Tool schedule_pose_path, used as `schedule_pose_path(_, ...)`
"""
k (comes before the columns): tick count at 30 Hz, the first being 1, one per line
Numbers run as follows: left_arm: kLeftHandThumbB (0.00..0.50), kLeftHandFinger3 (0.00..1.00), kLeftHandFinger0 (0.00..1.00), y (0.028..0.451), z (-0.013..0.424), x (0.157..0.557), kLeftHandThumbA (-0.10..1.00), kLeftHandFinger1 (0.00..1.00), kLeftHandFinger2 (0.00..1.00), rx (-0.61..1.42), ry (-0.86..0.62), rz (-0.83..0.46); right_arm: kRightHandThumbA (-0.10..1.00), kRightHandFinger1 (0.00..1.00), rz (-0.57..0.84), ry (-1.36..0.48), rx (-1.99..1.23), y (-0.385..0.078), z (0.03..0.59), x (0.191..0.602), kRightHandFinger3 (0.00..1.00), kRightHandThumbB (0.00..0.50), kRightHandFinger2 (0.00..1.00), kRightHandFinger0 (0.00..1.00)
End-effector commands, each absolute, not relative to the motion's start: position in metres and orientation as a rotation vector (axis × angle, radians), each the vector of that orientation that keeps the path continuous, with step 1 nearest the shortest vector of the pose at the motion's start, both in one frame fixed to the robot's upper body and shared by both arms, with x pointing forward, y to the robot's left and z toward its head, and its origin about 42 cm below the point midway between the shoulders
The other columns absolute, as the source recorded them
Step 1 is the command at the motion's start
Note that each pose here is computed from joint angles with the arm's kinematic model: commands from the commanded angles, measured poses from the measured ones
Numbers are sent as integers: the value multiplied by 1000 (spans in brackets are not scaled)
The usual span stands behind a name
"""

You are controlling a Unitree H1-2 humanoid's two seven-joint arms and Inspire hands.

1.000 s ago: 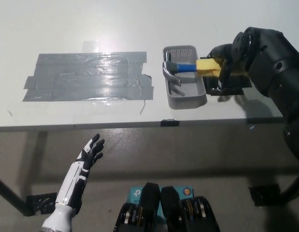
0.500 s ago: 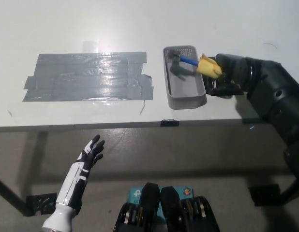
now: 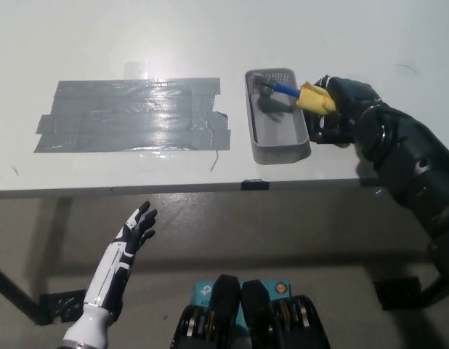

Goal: The robot picks the hammer placed on top of the gray container with right hand and places it on the grey area of the desk

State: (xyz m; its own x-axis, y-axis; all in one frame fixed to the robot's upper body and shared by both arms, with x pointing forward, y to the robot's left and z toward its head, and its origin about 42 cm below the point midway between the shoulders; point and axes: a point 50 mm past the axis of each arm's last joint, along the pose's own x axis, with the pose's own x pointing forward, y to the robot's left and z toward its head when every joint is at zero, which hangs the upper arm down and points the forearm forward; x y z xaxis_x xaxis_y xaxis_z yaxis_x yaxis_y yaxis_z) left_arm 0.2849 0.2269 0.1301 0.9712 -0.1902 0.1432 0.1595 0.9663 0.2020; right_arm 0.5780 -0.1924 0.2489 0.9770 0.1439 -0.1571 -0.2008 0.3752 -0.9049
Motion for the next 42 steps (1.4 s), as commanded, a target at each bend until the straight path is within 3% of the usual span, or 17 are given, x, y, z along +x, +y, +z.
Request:
schedule_pose_path(1, 163, 1000, 1000, 228, 148, 291, 1000, 1000, 1000, 201, -229, -226, -100, 415, 54, -299, -912, -178, 342, 594, 945, 87, 810, 12)
schedule_pose_path(4, 159, 1000, 1000, 228, 148, 291, 1000, 1000, 1000, 205, -232, -230, -100, 405, 37, -318, -873, -168, 361, 596, 827, 100, 759, 7)
schedule_pose_path(5, 161, 1000, 1000, 228, 149, 291, 1000, 1000, 1000, 207, -229, -229, -100, 337, 38, -334, -862, -165, 369, 596, 651, 99, 683, 0)
schedule_pose_path(7, 164, 1000, 1000, 227, 149, 291, 1000, 1000, 1000, 207, -225, -228, -100, 341, 39, -339, -850, -162, 376, 596, 656, 99, 715, 0)
schedule_pose_path(8, 172, 1000, 1000, 228, 148, 291, 1000, 1000, 1000, 207, -220, -228, -100, 328, 40, -360, -845, -158, 383, 596, 749, 107, 735, 0)
schedule_pose_path(13, 158, 1000, 1000, 228, 149, 291, 1000, 1000, 1000, 209, -222, -235, -100, 398, 47, -402, -863, -155, 398, 595, 873, 100, 836, 0)
schedule_pose_path(17, 157, 1000, 1000, 229, 150, 291, 1000, 1000, 1000, 215, -227, -233, -100, 396, 44, -420, -876, -148, 408, 596, 739, 109, 790, 0)
schedule_pose_path(24, 156, 1000, 1000, 227, 151, 292, 1000, 1000, 1000, 212, -224, -233, -100, 440, 90, -451, -939, -111, 424, 594, 903, 134, 841, 0)
schedule_pose_path(26, 156, 1000, 1000, 226, 151, 294, 1000, 1000, 1000, 210, -227, -233, -100, 409, 116, -472, -953, -98, 425, 593, 814, 157, 801, 0)
schedule_pose_path(27, 159, 1000, 1000, 226, 150, 293, 1000, 1000, 1000, 210, -225, -231, -100, 431, 141, -474, -949, -88, 425, 591, 629, 231, 811, 0)
schedule_pose_path(28, 162, 1000, 1000, 226, 149, 293, 1000, 1000, 1000, 210, -223, -234, -100, 435, 146, -480, -950, -83, 422, 590, 567, 195, 797, 14)
schedule_pose_path(32, 170, 1000, 1000, 224, 148, 293, 1000, 1000, 1000, 211, -222, -241, -100, 385, 175, -488, -923, -54, 411, 583, 690, 156, 739, 1)
schedule_pose_path(33, 176, 1000, 1000, 224, 148, 293, 1000, 1000, 1000, 215, -223, -242, -100, 226, 189, -478, -920, -45, 407, 581, 661, 155, 527, 5)
schedule_pose_path(34, 177, 1000, 1000, 224, 148, 293, 1000, 1000, 1000, 217, -224, -243, -100, 110, 197, -475, -922, -39, 404, 579, 648, 160, 449, 0)
schedule_pose_path(36, 179, 1000, 1000, 223, 149, 293, 1000, 1000, 1000, 215, -222, -246, -100, 106, 206, -470, -929, -29, 399, 576, 708, 154, 528, 0)
schedule_pose_path(39, 199, 1000, 1000, 222, 149, 293, 1000, 1000, 1000, 210, -218, -250, -100, 248, 229, -446, -938, -8, 390, 570, 798, 156, 726, 0)
schedule_pose_path(42, 190, 1000, 1000, 221, 150, 292, 1000, 1000, 1000, 212, -222, -255, -100, 280, 253, -452, -944, 5, 381, 564, 791, 173, 742, 0)
